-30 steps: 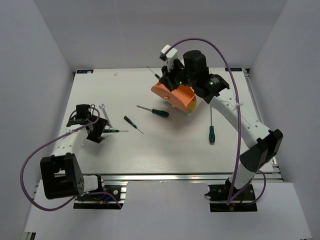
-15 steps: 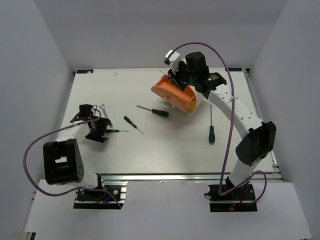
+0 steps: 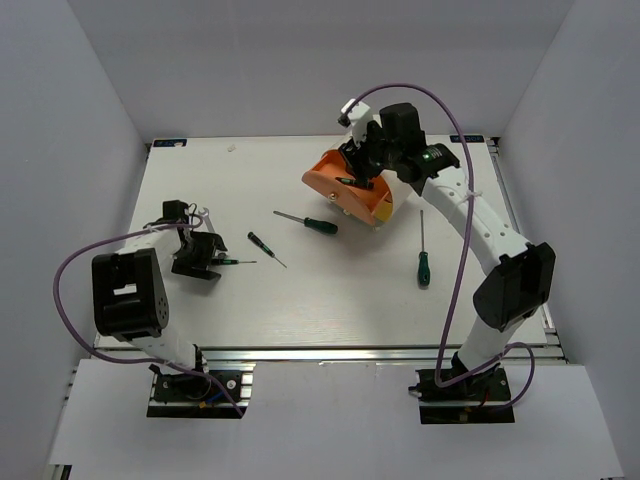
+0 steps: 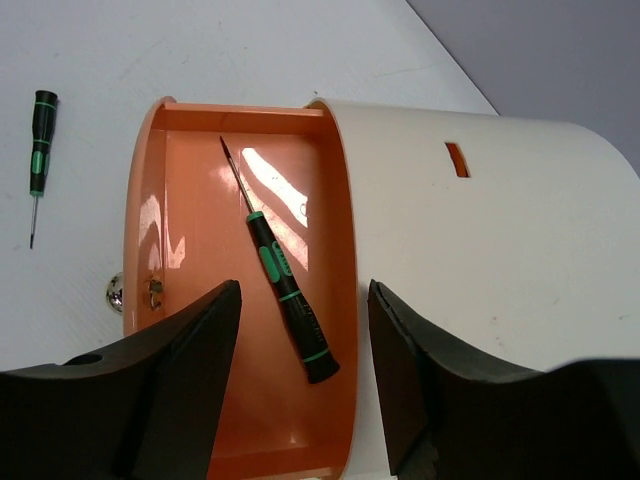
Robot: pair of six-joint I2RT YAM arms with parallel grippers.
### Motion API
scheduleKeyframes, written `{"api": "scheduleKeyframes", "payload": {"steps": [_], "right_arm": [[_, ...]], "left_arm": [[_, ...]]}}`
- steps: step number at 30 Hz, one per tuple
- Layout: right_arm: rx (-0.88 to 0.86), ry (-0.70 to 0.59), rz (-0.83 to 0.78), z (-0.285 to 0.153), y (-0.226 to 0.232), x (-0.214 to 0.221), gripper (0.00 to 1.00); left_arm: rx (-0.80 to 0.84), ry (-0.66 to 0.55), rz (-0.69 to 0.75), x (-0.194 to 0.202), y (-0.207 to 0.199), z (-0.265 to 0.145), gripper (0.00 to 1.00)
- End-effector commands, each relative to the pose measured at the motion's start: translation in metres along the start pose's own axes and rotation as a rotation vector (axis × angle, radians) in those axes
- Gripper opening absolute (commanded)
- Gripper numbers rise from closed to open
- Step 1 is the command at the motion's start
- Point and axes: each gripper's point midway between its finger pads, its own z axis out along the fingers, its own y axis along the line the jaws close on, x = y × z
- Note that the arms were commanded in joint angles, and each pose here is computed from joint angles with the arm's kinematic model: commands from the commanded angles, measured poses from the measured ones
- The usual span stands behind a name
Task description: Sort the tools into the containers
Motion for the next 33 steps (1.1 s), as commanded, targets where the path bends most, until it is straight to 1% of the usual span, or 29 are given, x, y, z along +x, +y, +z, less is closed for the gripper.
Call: {"api": "scheduleKeyframes", "payload": {"steps": [1, 3, 6, 11, 18, 19, 22, 24, 28, 33], "right_arm": [[-0.001, -0.077, 0.016, -0.024, 0.002, -0.021, 0.60], [-0.004, -0.079, 0.021, -0.027, 0.004, -0.019, 0.60], [-0.001, -0.083, 0.028, -0.031, 0.005, -0.016, 0.60], [0.007, -0.095, 0.049, -0.037, 0.003, -0.014, 0.60], [0.001, -0.105, 0.067, -0.038, 0.005, -0.011, 0.60], [0.000, -0.103, 0.070, -0.038, 0.005, -0.009, 0.60], [-0.005, -0.108, 0.079, -0.039, 0.006, -0.009, 0.60], [-0.007, -0.109, 0.084, -0.039, 0.006, -0.008, 0.60], [-0.004, -0.120, 0.088, -0.042, 0.006, -0.009, 0.60], [-0.004, -0.119, 0.092, -0.044, 0.006, -0.004, 0.60]], "left_arm": [[-0.022, -0.027, -0.005, -0.009, -0.004, 0.001, 0.77], [-0.041, -0.023, 0.007, -0.010, -0.004, 0.004, 0.76], [-0.077, -0.008, 0.053, -0.011, -0.004, 0.007, 0.71], [-0.177, 0.016, 0.159, -0.010, 0.011, 0.010, 0.61], [-0.250, 0.027, 0.311, -0.003, 0.027, 0.011, 0.60], [-0.281, 0.011, 0.338, -0.006, 0.032, 0.013, 0.60], [-0.324, 0.015, 0.387, -0.003, 0.040, 0.017, 0.59], [-0.341, 0.015, 0.403, -0.002, 0.044, 0.018, 0.58], [-0.372, 0.014, 0.415, -0.002, 0.057, 0.020, 0.50], [-0.366, 0.010, 0.448, -0.003, 0.060, 0.014, 0.51]]}}
